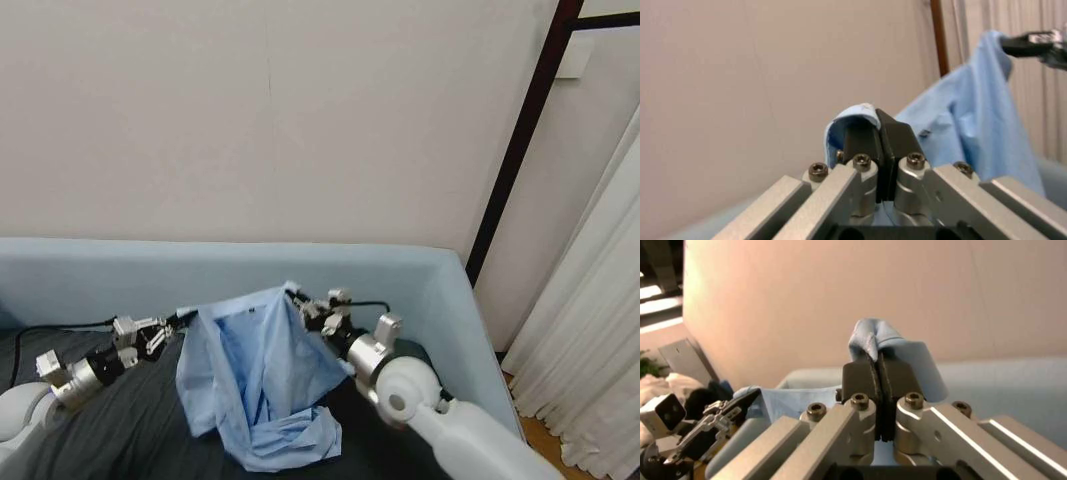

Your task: Pick up the clothes from the sofa and hang them on the clothes hanger.

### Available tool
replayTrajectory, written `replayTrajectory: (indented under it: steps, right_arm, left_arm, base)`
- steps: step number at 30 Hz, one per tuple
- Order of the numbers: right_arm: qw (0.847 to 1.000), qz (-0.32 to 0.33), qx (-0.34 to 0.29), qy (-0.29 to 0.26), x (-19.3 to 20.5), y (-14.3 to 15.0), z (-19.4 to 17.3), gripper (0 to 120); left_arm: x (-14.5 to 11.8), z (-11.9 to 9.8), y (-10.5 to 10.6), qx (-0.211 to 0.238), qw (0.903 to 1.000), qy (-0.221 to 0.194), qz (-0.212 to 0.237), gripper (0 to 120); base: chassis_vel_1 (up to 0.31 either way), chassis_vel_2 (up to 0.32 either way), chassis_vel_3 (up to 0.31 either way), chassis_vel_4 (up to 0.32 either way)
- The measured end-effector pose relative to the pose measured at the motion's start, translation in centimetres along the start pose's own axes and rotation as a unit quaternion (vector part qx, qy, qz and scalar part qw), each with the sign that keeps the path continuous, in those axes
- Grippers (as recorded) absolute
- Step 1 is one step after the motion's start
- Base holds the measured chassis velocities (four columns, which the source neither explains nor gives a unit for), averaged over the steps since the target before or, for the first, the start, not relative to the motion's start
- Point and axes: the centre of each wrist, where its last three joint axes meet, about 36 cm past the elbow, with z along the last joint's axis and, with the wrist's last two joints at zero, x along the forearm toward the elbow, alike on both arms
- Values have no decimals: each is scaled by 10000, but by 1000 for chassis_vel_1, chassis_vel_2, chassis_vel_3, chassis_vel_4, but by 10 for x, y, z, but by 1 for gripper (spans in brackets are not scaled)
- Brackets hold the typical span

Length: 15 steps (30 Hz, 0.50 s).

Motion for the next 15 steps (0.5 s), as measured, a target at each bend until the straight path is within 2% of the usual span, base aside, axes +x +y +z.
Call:
replayTrajectory:
  steps: [1, 2, 4, 6, 7, 11, 12, 15]
  right_arm:
    - [9999, -22, 71, -151, 4, -1, -16, 0]
    - [9999, -22, 71, -151, 4, -1, -16, 0]
    - [9990, -75, 204, -387, 11, -1, -44, 0]
    - [9967, -135, 451, -658, 24, 0, -80, 0]
    - [9967, -135, 451, -658, 24, 0, -80, 0]
    - [9906, -239, 972, -931, 49, 9, -126, 0]
    - [9906, -239, 972, -931, 49, 9, -126, 0]
    - [9873, -252, 1229, -979, 66, 18, -147, 0]
  left_arm:
    - [-10, -14, 0, -34, 9998, -173, -111, 0]
    - [-10, -14, 0, -34, 9998, -173, -111, 0]
    - [-25, -40, -1, -79, 9988, -449, -200, 0]
    - [-45, -81, -3, -154, 9965, -802, -178, 0]
    - [-45, -81, -3, -154, 9965, -802, -178, 0]
    - [-67, -142, -4, -310, 9926, -1173, 103, 0]
    - [-67, -142, -4, -310, 9926, -1173, 103, 0]
    - [-78, -180, 2, -399, 9895, -1369, 252, 0]
  base:
    - [0, 0, 0, 0]
    - [0, 0, 0, 0]
    - [0, 0, 0, 0]
    - [0, 0, 0, 0]
    - [0, 0, 0, 0]
    - [0, 0, 0, 0]
    - [0, 0, 0, 0]
    - [0, 0, 0, 0]
